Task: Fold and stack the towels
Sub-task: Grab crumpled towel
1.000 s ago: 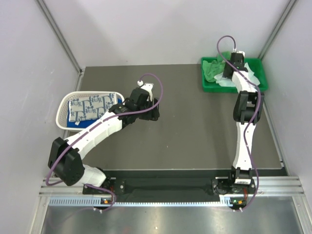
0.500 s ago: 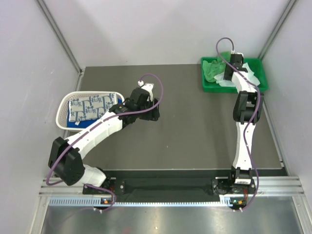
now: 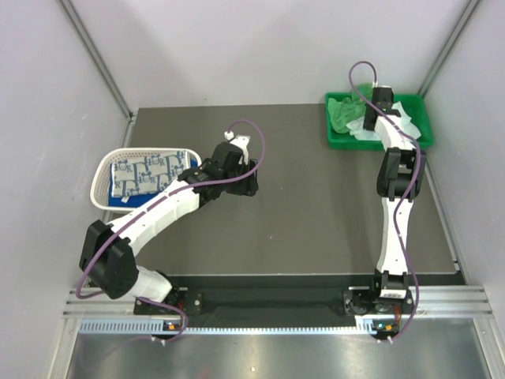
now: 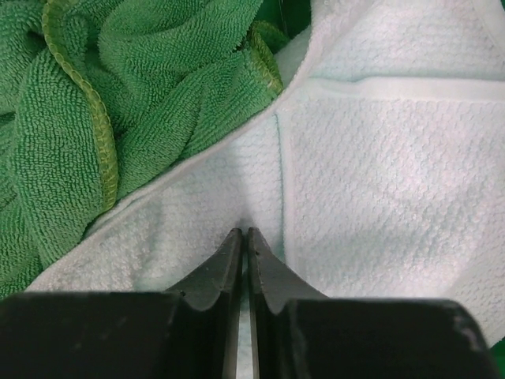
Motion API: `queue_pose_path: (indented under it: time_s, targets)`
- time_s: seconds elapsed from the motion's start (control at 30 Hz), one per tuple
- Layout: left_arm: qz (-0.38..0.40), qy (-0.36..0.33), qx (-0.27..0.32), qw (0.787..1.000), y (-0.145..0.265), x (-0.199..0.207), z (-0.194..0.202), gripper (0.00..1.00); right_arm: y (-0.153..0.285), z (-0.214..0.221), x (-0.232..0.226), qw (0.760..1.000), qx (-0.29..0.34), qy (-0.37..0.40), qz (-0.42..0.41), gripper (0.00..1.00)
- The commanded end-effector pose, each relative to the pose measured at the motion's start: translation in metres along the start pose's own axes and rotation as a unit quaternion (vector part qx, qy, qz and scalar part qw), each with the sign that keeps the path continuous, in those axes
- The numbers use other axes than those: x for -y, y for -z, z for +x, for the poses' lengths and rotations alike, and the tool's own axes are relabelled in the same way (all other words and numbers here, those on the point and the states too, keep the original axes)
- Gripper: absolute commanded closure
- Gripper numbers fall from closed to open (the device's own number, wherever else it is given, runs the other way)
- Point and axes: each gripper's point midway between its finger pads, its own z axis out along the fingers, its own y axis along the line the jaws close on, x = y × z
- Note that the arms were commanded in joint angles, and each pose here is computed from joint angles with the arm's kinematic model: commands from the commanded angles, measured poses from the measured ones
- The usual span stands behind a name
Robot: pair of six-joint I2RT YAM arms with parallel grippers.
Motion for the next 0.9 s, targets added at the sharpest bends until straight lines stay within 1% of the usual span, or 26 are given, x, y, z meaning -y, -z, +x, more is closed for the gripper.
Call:
queue_pose_path:
  time_s: [0.0,0.07,0.2,0.3,0.47,0.53,0.57,0.6,0.63,0.77,0.8,0.87]
  targets:
    - [0.021,-0.004,0.039,0.999,0.003,0.013,-0.026,0.39,0.006,-0.013,-0.005,1.000,0.013,-0.001,-0.007,0.96]
    - [0.020,-0.004,0.038,0.999,0.004,0.012,-0.026,0.39,0.009,-0.019,-0.002,1.000,0.020,-0.009,-0.001,1.00]
    - [0.017,-0.005,0.039,0.999,0.004,0.011,-0.027,0.41,0.020,-0.030,0.010,0.998,0.045,-0.032,0.013,1.00]
    - [0.018,-0.005,0.041,0.999,0.005,0.012,-0.028,0.41,0.041,-0.058,0.017,0.995,0.085,-0.044,0.020,1.00]
    - [0.018,-0.006,0.041,0.999,0.005,0.012,-0.028,0.42,0.068,-0.087,0.031,0.991,0.119,-0.046,0.044,1.00]
    - [0.019,-0.006,0.040,0.999,0.004,0.012,-0.027,0.42,0.072,-0.089,0.035,0.991,0.117,-0.043,0.053,0.87]
    - [0.019,-0.006,0.040,0.999,0.004,0.012,-0.027,0.42,0.075,-0.090,0.038,0.990,0.119,-0.038,0.060,0.74]
    - [0.019,-0.006,0.040,0.999,0.004,0.012,-0.027,0.42,0.075,-0.089,0.038,0.991,0.116,-0.035,0.063,0.70]
    - [0.020,-0.006,0.041,0.999,0.004,0.012,-0.027,0.42,0.075,-0.087,0.041,0.991,0.112,-0.029,0.068,0.64]
    - [0.021,-0.007,0.039,0.999,0.004,0.012,-0.027,0.42,0.068,-0.074,0.039,0.994,0.089,-0.012,0.067,0.50]
    - [0.022,-0.006,0.039,0.999,0.003,0.013,-0.027,0.42,0.067,-0.071,0.043,0.994,0.081,0.005,0.072,0.49]
    - [0.024,-0.007,0.038,0.999,0.003,0.014,-0.027,0.42,0.062,-0.066,0.043,0.995,0.071,0.014,0.070,0.48]
